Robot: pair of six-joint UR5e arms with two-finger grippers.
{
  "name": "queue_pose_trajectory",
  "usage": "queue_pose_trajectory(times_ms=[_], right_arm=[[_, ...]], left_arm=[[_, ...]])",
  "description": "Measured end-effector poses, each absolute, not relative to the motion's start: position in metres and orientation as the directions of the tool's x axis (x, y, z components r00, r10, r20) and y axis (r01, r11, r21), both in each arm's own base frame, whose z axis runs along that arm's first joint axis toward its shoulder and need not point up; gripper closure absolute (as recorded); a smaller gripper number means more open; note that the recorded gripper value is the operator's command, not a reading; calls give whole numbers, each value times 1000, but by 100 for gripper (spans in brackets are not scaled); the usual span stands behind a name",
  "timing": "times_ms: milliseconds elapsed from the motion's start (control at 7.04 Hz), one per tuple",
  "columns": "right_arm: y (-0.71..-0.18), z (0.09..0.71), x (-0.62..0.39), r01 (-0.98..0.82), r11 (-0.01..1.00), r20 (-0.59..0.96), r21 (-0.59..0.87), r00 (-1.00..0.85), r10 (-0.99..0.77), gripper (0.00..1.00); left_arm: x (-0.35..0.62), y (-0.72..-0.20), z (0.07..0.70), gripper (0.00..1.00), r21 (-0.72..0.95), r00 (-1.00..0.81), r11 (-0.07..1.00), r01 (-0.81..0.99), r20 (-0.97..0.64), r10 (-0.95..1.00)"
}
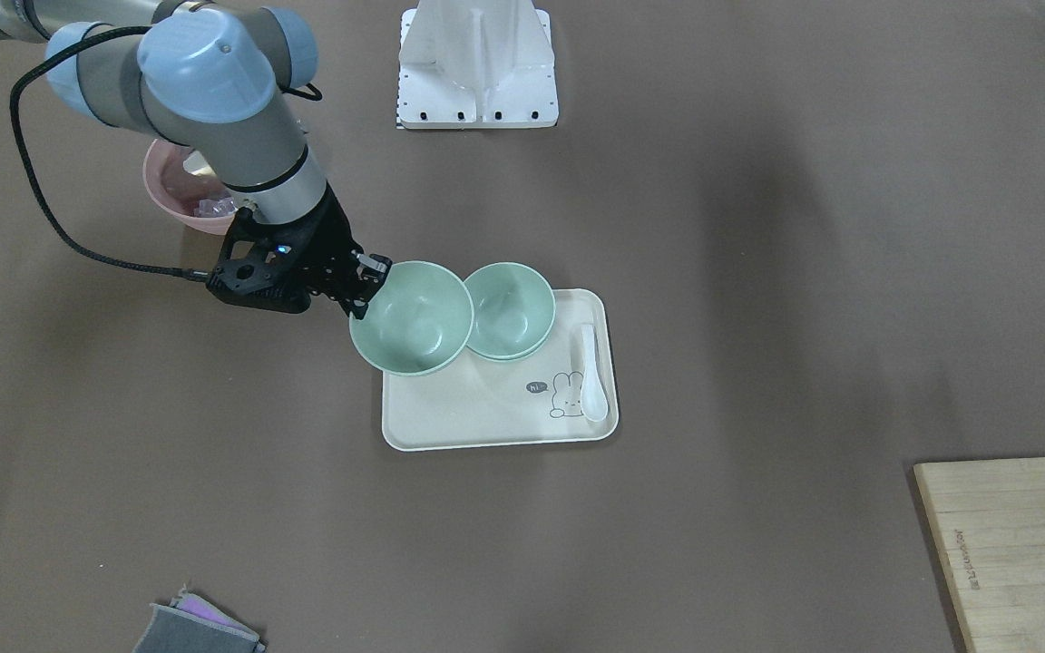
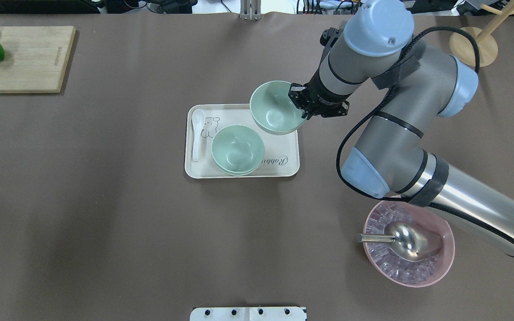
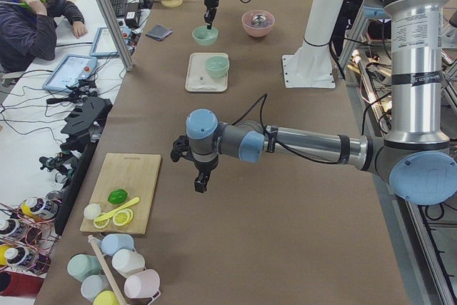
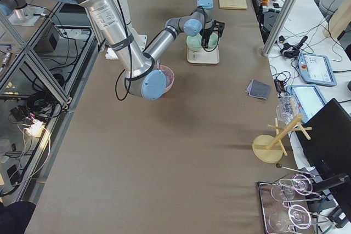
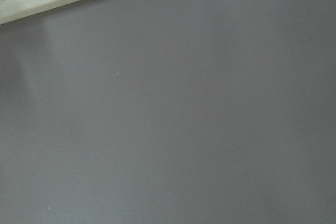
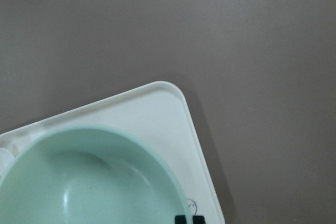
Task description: Stack green bowls together
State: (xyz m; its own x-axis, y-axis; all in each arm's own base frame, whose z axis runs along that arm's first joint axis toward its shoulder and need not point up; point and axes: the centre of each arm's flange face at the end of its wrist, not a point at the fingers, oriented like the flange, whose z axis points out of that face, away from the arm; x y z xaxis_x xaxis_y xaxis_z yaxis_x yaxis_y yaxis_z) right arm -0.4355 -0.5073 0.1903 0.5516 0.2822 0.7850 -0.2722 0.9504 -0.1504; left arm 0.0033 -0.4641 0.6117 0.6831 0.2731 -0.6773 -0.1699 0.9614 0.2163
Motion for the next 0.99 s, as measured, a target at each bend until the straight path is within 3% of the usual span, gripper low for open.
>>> queue_pose_trajectory(times_ms=[426, 995], right_arm=[[-462, 164, -502, -264, 946, 757, -189, 574, 312, 100], [-464, 161, -539, -273, 944, 735, -187, 599, 318, 100]], left_arm=[[-38, -459, 641, 2, 207, 705, 961, -181, -654, 274], [-41, -457, 644, 2, 204, 708, 962, -181, -652, 271]])
